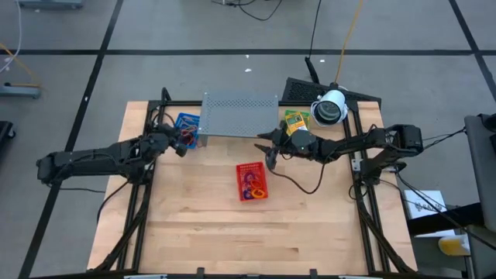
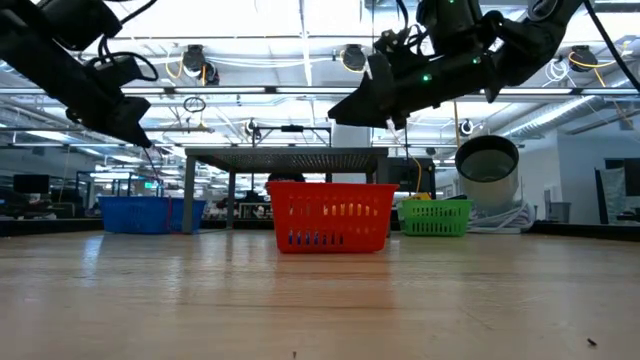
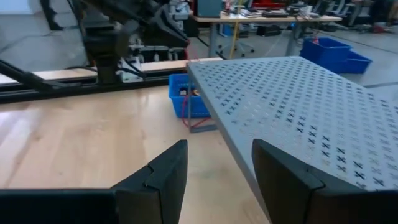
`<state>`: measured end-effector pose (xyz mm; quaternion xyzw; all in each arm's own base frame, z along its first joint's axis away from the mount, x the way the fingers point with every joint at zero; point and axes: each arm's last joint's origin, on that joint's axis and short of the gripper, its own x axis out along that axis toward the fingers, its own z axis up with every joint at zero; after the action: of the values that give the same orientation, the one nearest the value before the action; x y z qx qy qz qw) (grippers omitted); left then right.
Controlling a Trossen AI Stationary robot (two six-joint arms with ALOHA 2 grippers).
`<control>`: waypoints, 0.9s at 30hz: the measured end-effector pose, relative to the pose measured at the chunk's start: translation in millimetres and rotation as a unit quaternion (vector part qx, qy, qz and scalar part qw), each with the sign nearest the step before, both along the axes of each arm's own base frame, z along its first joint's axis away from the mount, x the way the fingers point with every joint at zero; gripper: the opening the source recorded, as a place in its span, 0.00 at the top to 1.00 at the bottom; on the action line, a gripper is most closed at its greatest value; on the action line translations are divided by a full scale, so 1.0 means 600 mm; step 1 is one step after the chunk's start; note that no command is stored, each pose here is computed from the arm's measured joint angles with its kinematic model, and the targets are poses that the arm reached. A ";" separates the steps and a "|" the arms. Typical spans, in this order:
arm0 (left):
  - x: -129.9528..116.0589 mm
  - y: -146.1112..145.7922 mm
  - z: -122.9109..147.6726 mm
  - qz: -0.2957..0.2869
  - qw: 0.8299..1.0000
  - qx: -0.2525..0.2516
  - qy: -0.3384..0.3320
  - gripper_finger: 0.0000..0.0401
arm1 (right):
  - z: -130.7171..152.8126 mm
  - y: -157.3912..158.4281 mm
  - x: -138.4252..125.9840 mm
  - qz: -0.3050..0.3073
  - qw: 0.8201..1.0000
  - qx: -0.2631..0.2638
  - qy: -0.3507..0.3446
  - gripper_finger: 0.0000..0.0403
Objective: Pick & Place Office Desk Supplies
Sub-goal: Put the red rubber band into the blue basket, then put the bottom red rubber band into the blue basket
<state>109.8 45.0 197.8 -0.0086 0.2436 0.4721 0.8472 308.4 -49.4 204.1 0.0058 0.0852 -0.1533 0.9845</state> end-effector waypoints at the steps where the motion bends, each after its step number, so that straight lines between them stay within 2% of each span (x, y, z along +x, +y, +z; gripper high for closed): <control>1: -0.001 0.003 0.000 0.001 1.000 0.000 0.005 0.91 | 0.001 -0.003 0.000 0.004 1.000 0.001 -0.003 0.58; 7: 0.002 0.017 0.002 -0.036 0.999 -0.028 -0.007 0.86 | 0.004 -0.026 -0.004 0.004 1.000 0.002 -0.015 0.58; 10: 0.007 0.025 0.003 -0.056 0.998 -0.026 -0.003 0.83 | 0.004 -0.035 -0.006 -0.005 1.000 0.006 -0.016 0.58; 15: 0.013 0.043 -0.002 -0.046 0.998 -0.031 0.007 0.77 | 0.004 -0.044 -0.008 -0.011 1.000 0.015 -0.018 0.58; 22: 0.022 0.072 -0.020 -0.043 0.996 -0.082 0.009 0.67 | 0.002 -0.049 -0.009 0.030 0.999 0.025 -0.013 0.58; 27: 0.024 0.092 -0.040 -0.019 0.993 -0.112 0.033 0.63 | -0.003 -0.045 -0.009 0.057 0.998 0.035 0.000 0.58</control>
<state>124.2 100.4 174.0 -0.0831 0.3232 0.4256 0.8411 302.8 -76.6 202.6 0.0350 0.0908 -0.0940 0.9908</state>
